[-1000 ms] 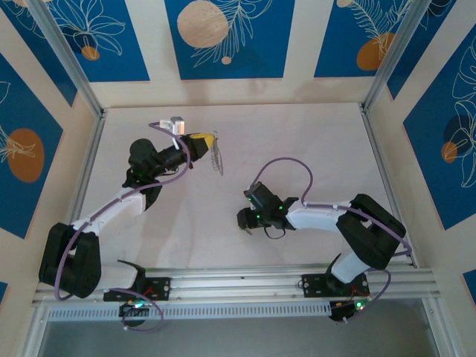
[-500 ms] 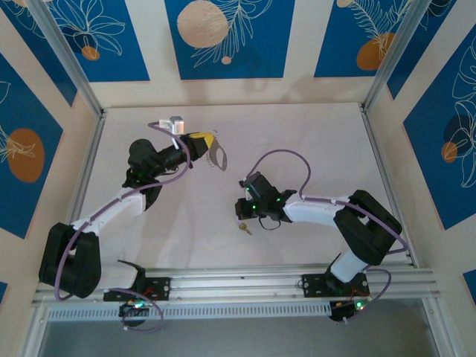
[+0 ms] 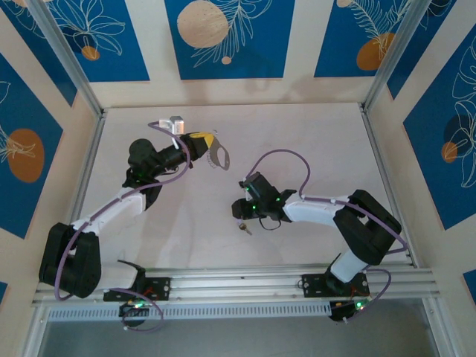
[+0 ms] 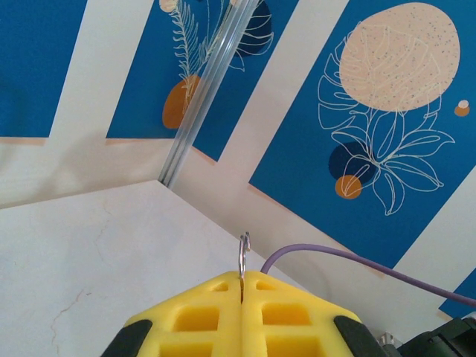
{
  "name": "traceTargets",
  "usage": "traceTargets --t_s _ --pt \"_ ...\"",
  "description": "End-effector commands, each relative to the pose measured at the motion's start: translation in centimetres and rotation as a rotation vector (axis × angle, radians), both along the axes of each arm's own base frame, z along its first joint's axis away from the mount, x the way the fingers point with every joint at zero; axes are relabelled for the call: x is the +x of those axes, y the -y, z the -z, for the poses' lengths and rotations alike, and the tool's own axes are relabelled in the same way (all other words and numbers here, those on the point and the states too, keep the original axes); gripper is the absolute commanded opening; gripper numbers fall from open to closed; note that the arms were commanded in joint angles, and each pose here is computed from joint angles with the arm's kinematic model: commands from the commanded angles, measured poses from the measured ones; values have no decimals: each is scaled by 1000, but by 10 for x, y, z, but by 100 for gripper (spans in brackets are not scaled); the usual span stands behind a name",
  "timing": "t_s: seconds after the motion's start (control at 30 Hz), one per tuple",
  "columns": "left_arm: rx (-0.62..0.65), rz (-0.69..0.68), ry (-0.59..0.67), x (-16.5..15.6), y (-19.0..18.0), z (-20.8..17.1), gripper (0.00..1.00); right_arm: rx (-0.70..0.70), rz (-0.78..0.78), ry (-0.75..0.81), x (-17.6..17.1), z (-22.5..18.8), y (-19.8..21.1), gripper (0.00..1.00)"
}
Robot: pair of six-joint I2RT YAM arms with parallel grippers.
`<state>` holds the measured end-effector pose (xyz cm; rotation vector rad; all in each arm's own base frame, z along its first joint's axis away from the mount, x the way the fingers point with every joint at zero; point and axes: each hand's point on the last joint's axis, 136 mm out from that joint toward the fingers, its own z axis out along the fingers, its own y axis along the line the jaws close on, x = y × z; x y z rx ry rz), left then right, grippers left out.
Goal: Put the keys on the keyring
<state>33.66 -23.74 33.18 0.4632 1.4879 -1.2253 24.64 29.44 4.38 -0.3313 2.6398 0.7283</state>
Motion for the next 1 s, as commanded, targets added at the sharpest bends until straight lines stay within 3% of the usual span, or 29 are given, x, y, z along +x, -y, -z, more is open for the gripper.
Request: traceTargets --t_s 0.0,0.13,0.33,0.37,0.67,0.9,0.97 --pt "-29 16 80 -2 -2 -26 0 -13 -3 -39 -3 14 0 35" --pt "-31 15 79 -2 -2 -27 0 -15 -13 -52 -2 18 -4 33" --pt "-32 16 78 -1 -1 -26 0 16 -23 -32 1 5 -10 1" --pt "-34 16 78 -1 -1 -26 0 27 -23 -21 2 -1 -11 0" --pt "-38 19 74 2 0 -24 0 150 23 123 12 -70 -1 0" --pt "-41 23 72 3 1 -24 0 178 133 87 9 -42 31 0" --pt "-42 23 71 3 1 -23 0 182 161 67 5 -29 39 15"
